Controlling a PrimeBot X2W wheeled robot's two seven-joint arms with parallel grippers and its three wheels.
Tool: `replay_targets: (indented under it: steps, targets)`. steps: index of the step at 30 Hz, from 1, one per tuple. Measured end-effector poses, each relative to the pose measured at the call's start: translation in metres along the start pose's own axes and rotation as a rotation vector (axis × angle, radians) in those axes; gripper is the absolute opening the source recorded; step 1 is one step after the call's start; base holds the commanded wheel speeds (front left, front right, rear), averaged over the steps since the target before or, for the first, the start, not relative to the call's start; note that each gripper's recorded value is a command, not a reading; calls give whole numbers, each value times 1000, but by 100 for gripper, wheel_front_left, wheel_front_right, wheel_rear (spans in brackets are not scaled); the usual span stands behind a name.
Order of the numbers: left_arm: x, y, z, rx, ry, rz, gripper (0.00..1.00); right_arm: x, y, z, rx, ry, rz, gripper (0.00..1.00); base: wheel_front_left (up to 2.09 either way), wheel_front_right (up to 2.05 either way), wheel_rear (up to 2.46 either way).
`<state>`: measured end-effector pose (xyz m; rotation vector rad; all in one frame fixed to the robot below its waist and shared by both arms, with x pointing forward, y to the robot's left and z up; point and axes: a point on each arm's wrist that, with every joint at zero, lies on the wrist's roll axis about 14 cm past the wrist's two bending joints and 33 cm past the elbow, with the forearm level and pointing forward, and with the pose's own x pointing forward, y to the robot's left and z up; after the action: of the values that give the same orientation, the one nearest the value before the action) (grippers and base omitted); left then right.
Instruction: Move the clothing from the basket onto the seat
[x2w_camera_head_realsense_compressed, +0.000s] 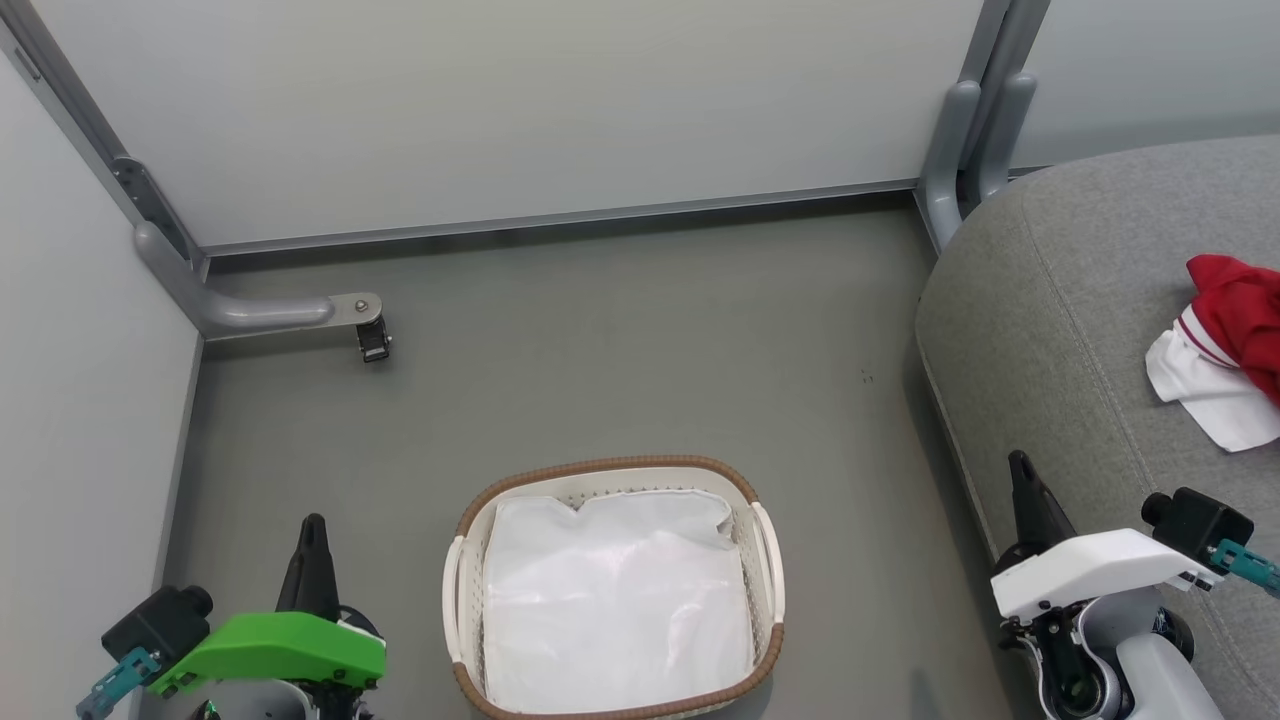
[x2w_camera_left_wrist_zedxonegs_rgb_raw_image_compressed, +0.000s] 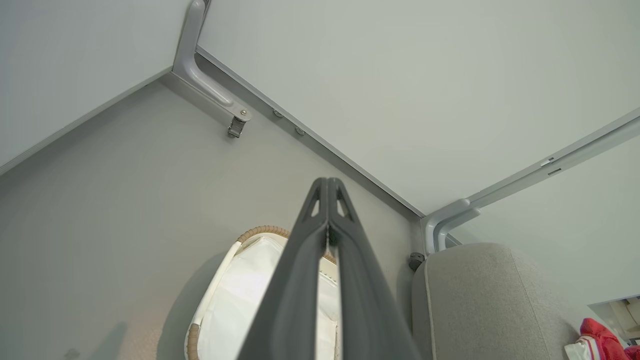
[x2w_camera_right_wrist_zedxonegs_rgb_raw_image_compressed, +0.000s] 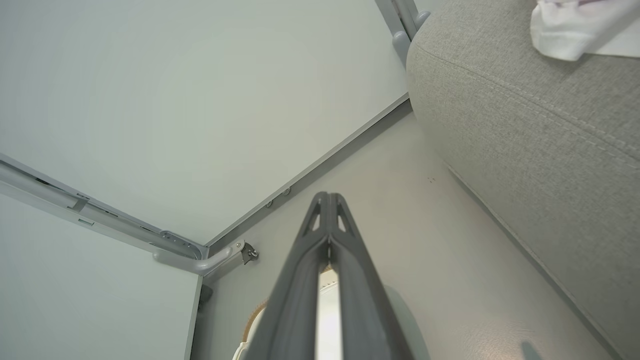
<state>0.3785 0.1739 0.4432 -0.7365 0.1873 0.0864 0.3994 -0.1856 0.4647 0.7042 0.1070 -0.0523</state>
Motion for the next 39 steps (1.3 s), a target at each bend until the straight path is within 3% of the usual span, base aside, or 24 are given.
replay_targets:
  steps: [39]
  targets:
    - [0,-5,25,-442,-20,-42,0,-5,4,19,459,-25,19,0,0,0,0]
